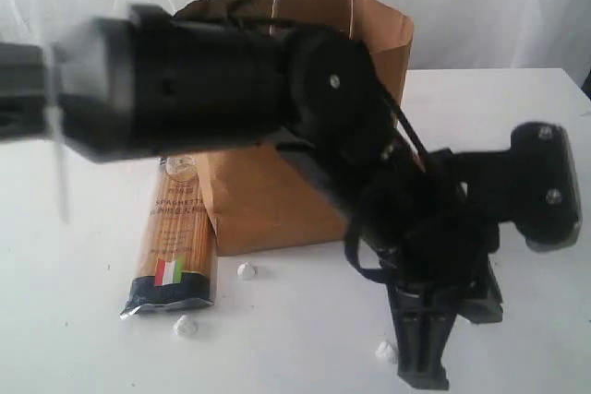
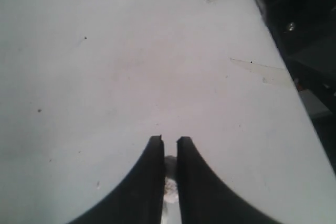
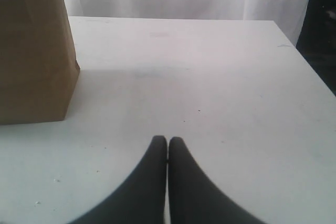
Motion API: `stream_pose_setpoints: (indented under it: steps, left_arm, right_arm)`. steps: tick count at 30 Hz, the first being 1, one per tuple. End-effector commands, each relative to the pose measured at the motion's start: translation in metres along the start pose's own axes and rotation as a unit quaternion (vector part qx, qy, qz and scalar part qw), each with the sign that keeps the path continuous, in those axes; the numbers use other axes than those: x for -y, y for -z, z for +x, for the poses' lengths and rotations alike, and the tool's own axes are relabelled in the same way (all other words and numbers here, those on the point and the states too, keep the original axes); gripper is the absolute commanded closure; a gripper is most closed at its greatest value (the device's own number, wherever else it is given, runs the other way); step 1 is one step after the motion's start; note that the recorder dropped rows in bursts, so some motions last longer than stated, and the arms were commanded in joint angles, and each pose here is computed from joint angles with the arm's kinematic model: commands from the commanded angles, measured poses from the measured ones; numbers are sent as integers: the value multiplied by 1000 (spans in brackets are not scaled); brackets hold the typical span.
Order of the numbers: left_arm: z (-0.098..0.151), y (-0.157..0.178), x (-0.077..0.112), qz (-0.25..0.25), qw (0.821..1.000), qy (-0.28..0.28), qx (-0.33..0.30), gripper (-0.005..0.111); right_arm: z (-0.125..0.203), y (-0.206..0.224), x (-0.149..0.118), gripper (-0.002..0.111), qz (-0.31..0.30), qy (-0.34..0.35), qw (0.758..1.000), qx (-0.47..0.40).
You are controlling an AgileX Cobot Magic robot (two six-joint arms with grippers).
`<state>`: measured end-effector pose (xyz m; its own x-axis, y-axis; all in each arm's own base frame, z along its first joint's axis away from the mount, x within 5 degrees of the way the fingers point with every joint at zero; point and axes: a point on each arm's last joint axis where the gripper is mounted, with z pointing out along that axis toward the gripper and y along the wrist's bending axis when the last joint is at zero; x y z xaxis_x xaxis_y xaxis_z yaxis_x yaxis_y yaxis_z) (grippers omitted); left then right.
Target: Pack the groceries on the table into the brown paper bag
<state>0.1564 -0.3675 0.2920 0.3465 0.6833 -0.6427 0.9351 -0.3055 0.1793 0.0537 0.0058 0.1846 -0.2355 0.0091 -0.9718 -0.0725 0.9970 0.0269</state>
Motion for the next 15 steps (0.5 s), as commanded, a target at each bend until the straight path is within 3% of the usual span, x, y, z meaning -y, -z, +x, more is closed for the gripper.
stream_pose_setpoints:
  steps: [1, 8, 15]
  left_arm:
    - [-10, 55, 12, -29, 999, 21, -12, 107]
    - [-14, 128, 23, -139, 989, 20, -34, 107]
    - [-7, 191, 28, -282, 957, 12, -70, 107]
  right_arm:
    - [0, 0, 0, 108, -1, 4, 1000, 5]
    - [0, 0, 0, 108, -1, 4, 1000, 5]
    - [0, 0, 0, 108, -1, 4, 1000, 5]
